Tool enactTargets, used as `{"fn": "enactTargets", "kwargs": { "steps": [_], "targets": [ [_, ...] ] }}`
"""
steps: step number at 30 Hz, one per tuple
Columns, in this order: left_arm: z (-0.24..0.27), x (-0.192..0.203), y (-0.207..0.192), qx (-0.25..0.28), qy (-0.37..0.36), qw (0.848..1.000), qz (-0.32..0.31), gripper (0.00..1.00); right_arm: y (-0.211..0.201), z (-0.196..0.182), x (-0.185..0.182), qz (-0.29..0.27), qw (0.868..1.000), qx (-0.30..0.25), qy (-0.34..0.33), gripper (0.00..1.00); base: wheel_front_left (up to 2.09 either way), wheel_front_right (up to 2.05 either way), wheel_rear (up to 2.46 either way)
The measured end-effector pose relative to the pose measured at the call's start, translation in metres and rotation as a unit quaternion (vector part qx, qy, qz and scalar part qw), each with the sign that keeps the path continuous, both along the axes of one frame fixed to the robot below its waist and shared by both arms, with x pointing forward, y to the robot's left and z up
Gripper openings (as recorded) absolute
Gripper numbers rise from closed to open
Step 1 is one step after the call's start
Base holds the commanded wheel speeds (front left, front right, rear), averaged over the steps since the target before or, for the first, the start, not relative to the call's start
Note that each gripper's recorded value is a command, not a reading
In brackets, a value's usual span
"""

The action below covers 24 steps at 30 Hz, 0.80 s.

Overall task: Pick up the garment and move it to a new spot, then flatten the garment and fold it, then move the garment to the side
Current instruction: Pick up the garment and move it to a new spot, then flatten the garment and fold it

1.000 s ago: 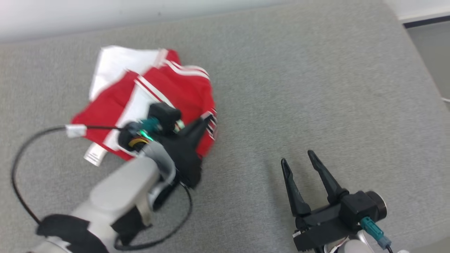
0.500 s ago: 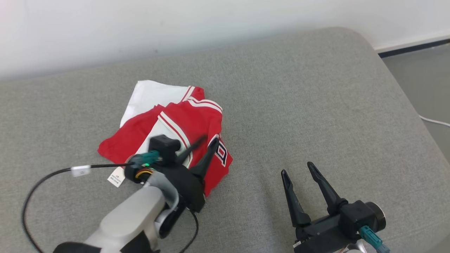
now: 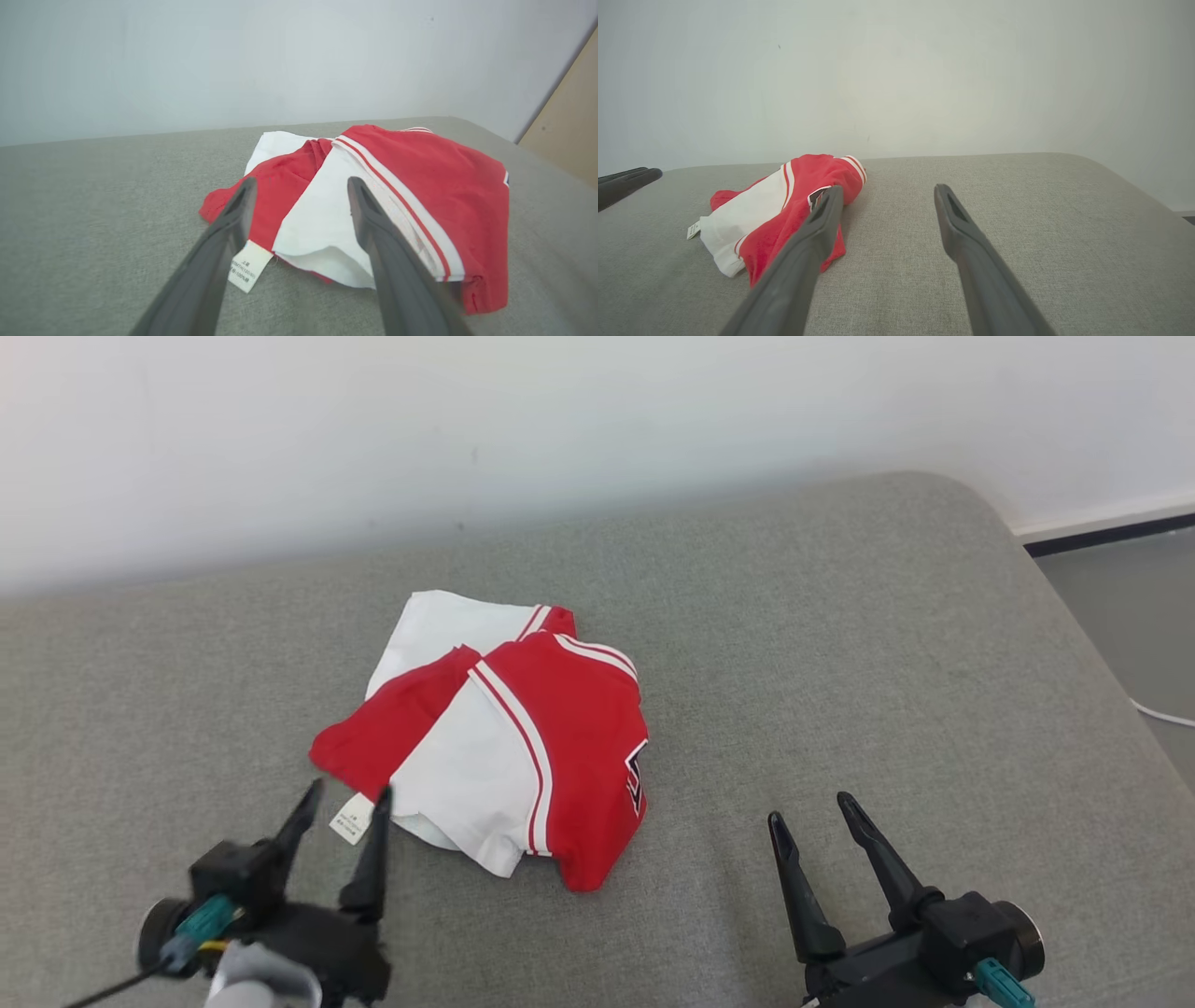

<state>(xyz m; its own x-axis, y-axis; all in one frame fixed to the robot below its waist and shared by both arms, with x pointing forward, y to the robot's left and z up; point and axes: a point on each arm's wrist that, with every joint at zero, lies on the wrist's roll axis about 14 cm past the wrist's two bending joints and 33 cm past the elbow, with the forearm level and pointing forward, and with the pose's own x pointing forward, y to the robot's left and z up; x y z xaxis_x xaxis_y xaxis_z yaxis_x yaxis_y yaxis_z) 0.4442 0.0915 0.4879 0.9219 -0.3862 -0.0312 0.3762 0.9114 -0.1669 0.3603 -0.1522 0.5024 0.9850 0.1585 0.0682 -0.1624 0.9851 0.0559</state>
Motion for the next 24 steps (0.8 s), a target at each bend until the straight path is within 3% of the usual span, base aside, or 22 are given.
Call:
{"fn": "enactTargets", "kwargs": {
  "steps": [13, 24],
  "targets": [
    [-0.005, -0.051, 0.097, 0.031, -0.022, 0.988, 0.153, 1.00, 0.003, 0.005, -0.009, 0.006, 1.000, 0.000, -0.008, 1.00, 0.00, 0.00, 0.00],
    [-0.023, -0.089, 0.133, 0.050, 0.001, 0.975, 0.218, 1.00, 0.001, -0.001, -0.015, 0.003, 1.000, 0.000, 0.000, 1.00, 0.00, 0.00, 0.00]
  ]
}}
